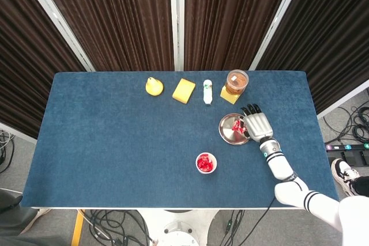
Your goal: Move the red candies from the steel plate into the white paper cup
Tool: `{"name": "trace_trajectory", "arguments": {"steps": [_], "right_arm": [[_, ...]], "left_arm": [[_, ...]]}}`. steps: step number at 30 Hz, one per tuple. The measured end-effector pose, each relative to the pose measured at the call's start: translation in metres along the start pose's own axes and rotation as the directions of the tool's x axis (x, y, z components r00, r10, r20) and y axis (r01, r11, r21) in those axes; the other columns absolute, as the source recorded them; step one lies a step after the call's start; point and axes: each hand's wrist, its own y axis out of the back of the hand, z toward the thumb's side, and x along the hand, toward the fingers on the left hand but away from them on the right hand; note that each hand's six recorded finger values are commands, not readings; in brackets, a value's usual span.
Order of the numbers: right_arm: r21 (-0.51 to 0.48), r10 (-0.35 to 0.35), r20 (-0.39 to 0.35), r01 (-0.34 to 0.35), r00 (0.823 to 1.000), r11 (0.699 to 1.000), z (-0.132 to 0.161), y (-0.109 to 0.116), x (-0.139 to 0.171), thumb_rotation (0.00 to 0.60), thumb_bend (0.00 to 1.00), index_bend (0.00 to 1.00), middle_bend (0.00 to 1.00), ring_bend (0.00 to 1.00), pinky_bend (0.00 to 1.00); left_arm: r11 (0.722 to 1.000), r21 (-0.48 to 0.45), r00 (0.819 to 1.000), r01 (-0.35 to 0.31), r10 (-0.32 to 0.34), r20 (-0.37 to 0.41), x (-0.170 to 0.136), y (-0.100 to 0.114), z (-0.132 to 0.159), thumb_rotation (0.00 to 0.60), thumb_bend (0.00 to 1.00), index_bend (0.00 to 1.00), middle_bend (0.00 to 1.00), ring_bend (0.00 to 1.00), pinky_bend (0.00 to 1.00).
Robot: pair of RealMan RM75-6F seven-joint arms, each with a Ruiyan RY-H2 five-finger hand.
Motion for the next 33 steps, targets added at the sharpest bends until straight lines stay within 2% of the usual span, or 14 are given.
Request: {"name": "trace_trajectory", "arguments": {"steps": [5, 8, 9, 13, 16, 17, 22, 30, 33], "right_arm": [[-0.043, -0.071, -0.096, 0.067, 0.993, 0.997, 0.02, 0.025, 0.018, 0.6, 0.4, 0.63, 0.12, 0.0, 0.0], [-0.078, -0.107, -0.193, 0.093, 0.975, 0.993, 0.043, 0.04, 0.037, 0.6, 0.4, 0.63, 0.12, 0.0, 0.0], [-0.088, -0.116, -0.228, 0.098, 0.967, 0.991, 0.051, 0.044, 0.044, 0.6, 0.4, 0.63, 0.12, 0.0, 0.0], [-0.114, -0.134, -0.387, 0.097, 0.912, 0.989, 0.088, 0.053, 0.078, 0.6, 0.4, 0.62, 0.11, 0.0, 0.0], [-0.109, -0.116, -0.464, 0.074, 0.878, 0.991, 0.107, 0.048, 0.095, 0.6, 0.4, 0.61, 0.1, 0.0, 0.0], [-0.106, -0.108, -0.477, 0.065, 0.872, 0.992, 0.111, 0.045, 0.098, 0.6, 0.4, 0.6, 0.09, 0.0, 0.0], [-0.088, -0.083, -0.505, 0.044, 0.859, 0.995, 0.124, 0.036, 0.1, 0.6, 0.4, 0.56, 0.08, 0.0, 0.0], [-0.06, -0.058, -0.517, 0.032, 0.854, 0.998, 0.133, 0.029, 0.099, 0.6, 0.4, 0.33, 0.05, 0.0, 0.0], [-0.056, -0.058, -0.516, 0.034, 0.854, 0.998, 0.133, 0.03, 0.099, 0.6, 0.4, 0.3, 0.05, 0.0, 0.0]], "left_arm": [[1.0, 0.003, 1.0, -0.002, 0.002, 0.005, 0.002, 0.001, 0.002, 0.6, 0.16, 0.07, 0.04, 0.08, 0.15], [1.0, 0.003, 1.0, -0.003, 0.003, 0.01, 0.002, 0.001, 0.005, 0.6, 0.16, 0.07, 0.04, 0.08, 0.15], [1.0, 0.004, 1.0, -0.003, 0.002, 0.013, 0.003, 0.002, 0.006, 0.6, 0.16, 0.07, 0.04, 0.08, 0.15], [1.0, 0.003, 1.0, -0.007, 0.006, 0.019, 0.003, 0.003, 0.008, 0.6, 0.16, 0.07, 0.04, 0.08, 0.15], [1.0, 0.003, 1.0, -0.011, 0.011, 0.016, 0.001, 0.004, 0.008, 0.6, 0.16, 0.07, 0.04, 0.08, 0.15], [1.0, 0.002, 1.0, -0.011, 0.011, 0.015, 0.001, 0.005, 0.007, 0.6, 0.16, 0.07, 0.04, 0.08, 0.15], [1.0, -0.001, 1.0, -0.011, 0.011, 0.006, -0.002, 0.004, 0.005, 0.6, 0.16, 0.07, 0.04, 0.08, 0.15], [1.0, -0.004, 1.0, -0.014, 0.014, 0.002, -0.003, 0.004, 0.003, 0.6, 0.16, 0.07, 0.04, 0.08, 0.15], [1.0, -0.004, 1.0, -0.014, 0.014, 0.001, -0.003, 0.004, 0.003, 0.6, 0.16, 0.07, 0.04, 0.08, 0.15]]}}
